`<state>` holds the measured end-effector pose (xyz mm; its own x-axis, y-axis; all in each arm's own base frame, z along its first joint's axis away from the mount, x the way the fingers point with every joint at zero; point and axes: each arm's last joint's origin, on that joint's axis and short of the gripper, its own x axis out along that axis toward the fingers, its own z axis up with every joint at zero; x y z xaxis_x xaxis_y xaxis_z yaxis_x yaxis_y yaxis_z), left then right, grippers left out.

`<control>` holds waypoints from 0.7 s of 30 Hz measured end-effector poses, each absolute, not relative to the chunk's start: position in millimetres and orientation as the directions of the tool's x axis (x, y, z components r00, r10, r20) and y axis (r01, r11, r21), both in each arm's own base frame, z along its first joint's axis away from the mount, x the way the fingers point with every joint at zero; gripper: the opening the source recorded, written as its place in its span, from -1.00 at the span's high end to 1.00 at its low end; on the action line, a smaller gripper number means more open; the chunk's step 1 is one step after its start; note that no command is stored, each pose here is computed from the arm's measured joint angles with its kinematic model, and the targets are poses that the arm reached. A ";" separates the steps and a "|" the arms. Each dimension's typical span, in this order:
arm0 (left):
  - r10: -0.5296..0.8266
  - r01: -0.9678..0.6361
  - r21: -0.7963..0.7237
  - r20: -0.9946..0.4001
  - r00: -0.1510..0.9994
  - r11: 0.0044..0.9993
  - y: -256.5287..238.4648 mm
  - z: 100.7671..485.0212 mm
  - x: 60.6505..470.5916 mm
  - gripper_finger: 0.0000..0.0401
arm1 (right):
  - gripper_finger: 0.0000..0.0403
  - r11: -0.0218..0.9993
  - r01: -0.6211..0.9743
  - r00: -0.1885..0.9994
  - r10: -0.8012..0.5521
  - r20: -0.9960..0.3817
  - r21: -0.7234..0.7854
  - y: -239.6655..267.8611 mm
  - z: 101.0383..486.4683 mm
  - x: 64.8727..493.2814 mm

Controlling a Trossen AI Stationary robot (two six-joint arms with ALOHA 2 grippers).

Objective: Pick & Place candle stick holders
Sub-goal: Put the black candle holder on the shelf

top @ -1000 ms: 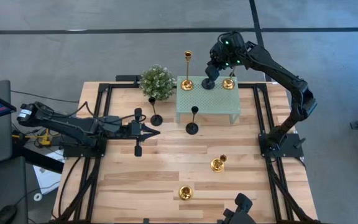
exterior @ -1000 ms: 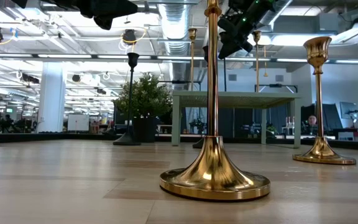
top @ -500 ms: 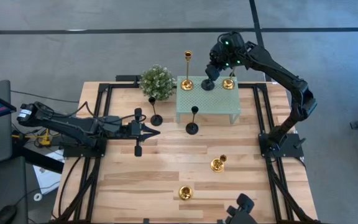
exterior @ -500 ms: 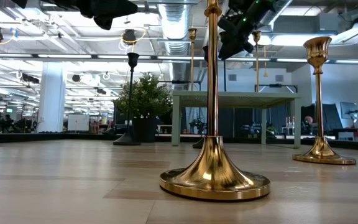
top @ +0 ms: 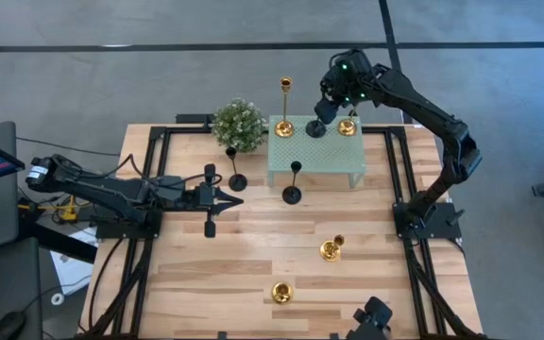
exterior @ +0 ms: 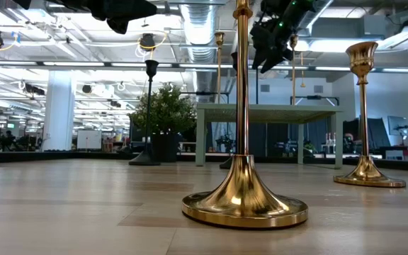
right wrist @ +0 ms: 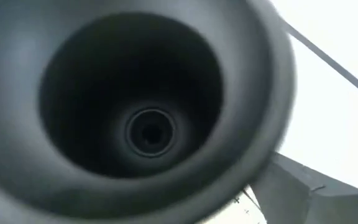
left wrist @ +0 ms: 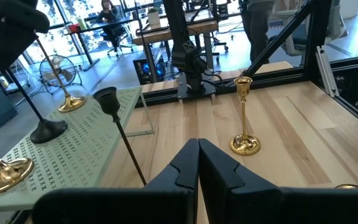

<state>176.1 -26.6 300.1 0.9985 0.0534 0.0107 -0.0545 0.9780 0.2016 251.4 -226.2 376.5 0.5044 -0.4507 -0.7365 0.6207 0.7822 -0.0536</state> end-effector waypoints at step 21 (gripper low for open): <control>0.053 -0.054 0.202 0.011 0.999 0.978 -26.6 300.1 176.1 0.95 | -0.27 0.812 0.584 0.476 -0.357 -0.804 -0.015 -198.6 370.6 262.9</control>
